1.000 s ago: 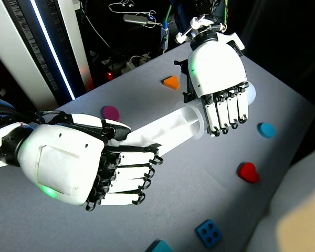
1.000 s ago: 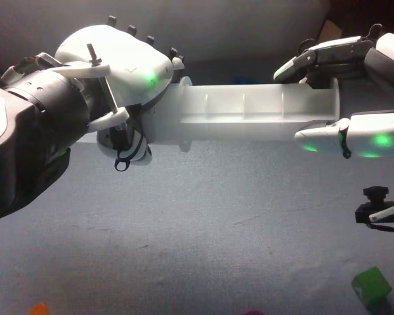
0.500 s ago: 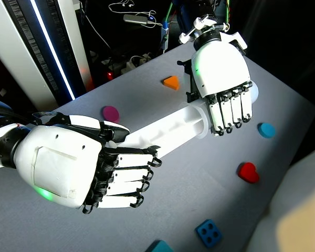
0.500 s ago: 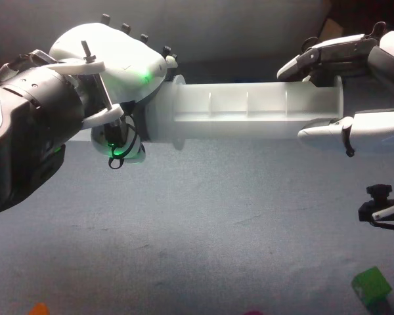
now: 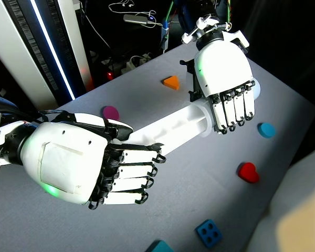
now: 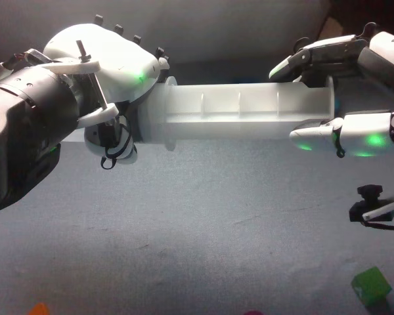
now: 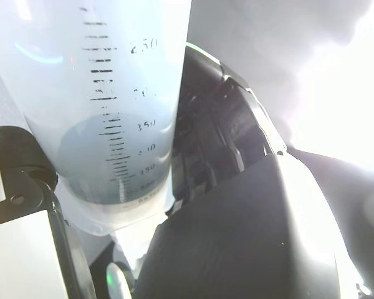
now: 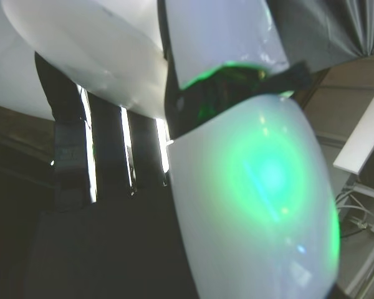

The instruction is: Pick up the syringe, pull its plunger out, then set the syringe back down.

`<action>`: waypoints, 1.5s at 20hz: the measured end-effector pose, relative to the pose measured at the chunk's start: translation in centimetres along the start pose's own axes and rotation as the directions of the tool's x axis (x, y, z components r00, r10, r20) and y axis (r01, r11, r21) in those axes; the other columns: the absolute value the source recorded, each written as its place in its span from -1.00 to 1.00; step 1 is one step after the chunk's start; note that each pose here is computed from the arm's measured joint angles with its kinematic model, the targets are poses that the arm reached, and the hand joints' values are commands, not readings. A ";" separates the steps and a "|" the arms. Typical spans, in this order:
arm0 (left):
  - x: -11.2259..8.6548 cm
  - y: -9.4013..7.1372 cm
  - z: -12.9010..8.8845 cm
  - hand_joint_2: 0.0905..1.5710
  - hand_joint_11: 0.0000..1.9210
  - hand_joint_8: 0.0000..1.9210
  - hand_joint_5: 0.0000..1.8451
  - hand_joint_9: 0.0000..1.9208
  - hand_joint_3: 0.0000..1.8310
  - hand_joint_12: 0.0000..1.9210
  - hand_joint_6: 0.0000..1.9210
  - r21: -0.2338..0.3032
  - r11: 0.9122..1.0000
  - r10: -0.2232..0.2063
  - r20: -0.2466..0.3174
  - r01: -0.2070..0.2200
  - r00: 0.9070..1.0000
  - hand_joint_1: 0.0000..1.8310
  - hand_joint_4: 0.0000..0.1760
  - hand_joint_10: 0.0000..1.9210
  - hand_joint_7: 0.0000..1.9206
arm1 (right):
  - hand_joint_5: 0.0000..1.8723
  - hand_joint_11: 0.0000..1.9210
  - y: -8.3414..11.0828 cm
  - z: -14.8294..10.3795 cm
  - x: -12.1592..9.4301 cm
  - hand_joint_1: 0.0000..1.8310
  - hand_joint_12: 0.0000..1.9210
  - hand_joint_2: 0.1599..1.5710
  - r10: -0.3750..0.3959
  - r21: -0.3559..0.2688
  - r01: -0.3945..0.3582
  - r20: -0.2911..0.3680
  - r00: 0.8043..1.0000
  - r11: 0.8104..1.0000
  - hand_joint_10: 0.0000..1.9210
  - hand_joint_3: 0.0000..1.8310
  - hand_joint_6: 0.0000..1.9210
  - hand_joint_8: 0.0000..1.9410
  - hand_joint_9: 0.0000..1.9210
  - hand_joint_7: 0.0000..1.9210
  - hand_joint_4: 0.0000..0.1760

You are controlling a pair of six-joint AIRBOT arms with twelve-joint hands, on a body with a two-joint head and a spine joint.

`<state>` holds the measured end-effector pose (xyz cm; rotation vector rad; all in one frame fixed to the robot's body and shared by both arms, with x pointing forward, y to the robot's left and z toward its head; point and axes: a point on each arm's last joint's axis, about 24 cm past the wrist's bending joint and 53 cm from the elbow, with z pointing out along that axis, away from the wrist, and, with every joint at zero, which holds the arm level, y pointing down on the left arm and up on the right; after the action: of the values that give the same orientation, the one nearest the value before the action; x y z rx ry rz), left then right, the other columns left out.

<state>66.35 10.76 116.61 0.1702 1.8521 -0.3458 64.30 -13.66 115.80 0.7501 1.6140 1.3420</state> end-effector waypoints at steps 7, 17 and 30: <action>0.5 0.4 -0.2 0.60 -0.51 0.47 -0.36 -0.29 -1.00 0.64 0.52 -0.014 1.000 -0.011 -0.012 0.011 1.000 0.42 -1.00 0.72 -0.29 | -0.53 -0.83 -0.9 0.0 0.4 0.11 0.25 0.28 -0.016 0.020 0.015 0.026 1.000 1.000 -0.91 -1.00 -1.00 -1.00 -0.47 -0.43 -1.00; 1.4 1.4 -0.1 0.59 -0.47 0.47 -0.32 -0.29 -1.00 0.62 0.46 -0.036 0.999 0.008 -0.026 -0.009 1.000 0.42 -1.00 0.73 -0.28 | -0.99 -1.00 -1.0 -1.4 1.5 -0.65 -0.65 0.02 -0.044 0.048 0.046 -0.034 0.998 0.998 -1.00 -1.00 -1.00 -1.00 -0.98 -1.00 -1.00; 5.4 3.5 1.1 0.61 -0.45 0.45 -0.36 -0.29 -1.00 0.63 0.54 -0.062 0.998 0.017 -0.107 -0.024 0.994 0.42 -1.00 0.72 -0.30 | -1.00 -1.00 5.0 -3.3 3.6 -0.71 -0.73 0.02 -0.444 0.087 0.446 -0.037 0.895 0.891 -1.00 -1.00 -1.00 -1.00 -0.99 -1.00 -1.00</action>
<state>66.69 13.37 110.69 0.1669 1.9629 -0.2684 59.32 -10.77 119.89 0.3845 1.7405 0.9464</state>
